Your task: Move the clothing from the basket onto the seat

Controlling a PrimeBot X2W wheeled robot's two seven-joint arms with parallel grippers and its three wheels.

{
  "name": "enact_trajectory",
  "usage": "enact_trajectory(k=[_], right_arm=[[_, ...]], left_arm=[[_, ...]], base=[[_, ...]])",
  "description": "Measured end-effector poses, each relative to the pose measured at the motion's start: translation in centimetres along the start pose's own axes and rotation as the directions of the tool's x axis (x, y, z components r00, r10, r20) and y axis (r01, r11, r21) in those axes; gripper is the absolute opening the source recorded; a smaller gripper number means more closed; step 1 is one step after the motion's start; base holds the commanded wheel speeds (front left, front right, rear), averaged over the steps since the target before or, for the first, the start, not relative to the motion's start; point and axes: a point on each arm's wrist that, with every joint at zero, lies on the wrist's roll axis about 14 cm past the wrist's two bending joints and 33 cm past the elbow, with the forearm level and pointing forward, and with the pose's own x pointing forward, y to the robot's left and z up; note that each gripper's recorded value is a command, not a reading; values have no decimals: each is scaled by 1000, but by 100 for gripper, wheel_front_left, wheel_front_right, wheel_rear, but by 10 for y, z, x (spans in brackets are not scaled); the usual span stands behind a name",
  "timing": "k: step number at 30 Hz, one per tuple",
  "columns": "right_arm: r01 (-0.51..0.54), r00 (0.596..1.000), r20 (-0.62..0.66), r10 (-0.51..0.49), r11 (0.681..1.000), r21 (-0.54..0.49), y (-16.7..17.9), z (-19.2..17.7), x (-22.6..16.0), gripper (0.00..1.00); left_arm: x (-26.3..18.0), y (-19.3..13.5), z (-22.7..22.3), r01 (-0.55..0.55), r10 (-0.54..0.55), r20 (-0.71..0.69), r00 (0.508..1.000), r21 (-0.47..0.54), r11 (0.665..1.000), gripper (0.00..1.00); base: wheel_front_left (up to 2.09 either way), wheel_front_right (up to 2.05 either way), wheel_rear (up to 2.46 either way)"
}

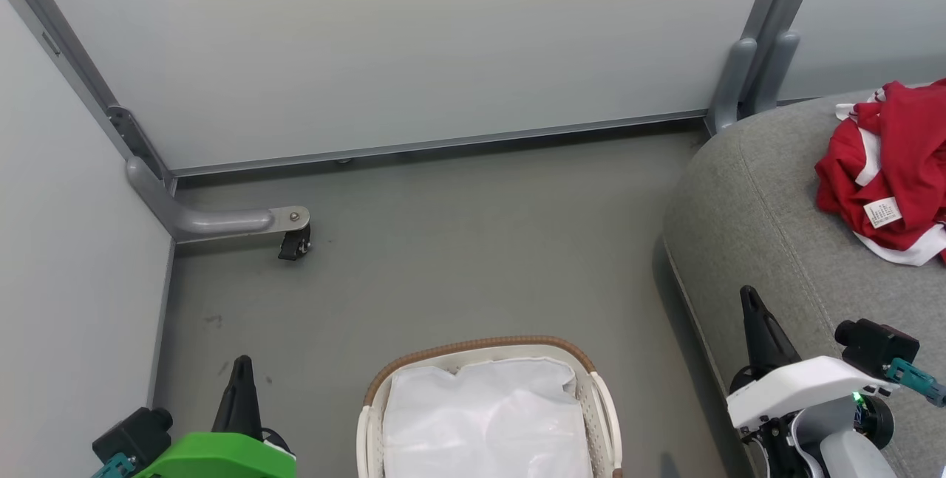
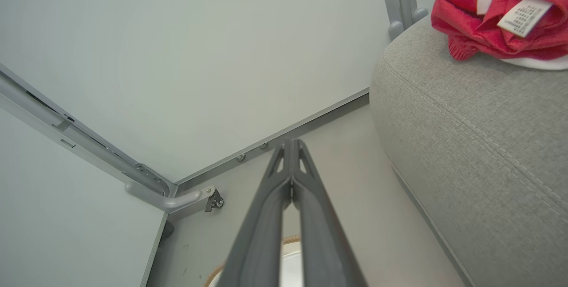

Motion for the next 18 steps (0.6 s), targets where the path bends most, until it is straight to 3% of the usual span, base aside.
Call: enact_trajectory(k=[18], right_arm=[[39,999,0,-40,966,256,-9,7,-1,0]], left_arm=[[7,-3,15,2,2,19,1000,-228,974,0]], base=[[0,0,0]])
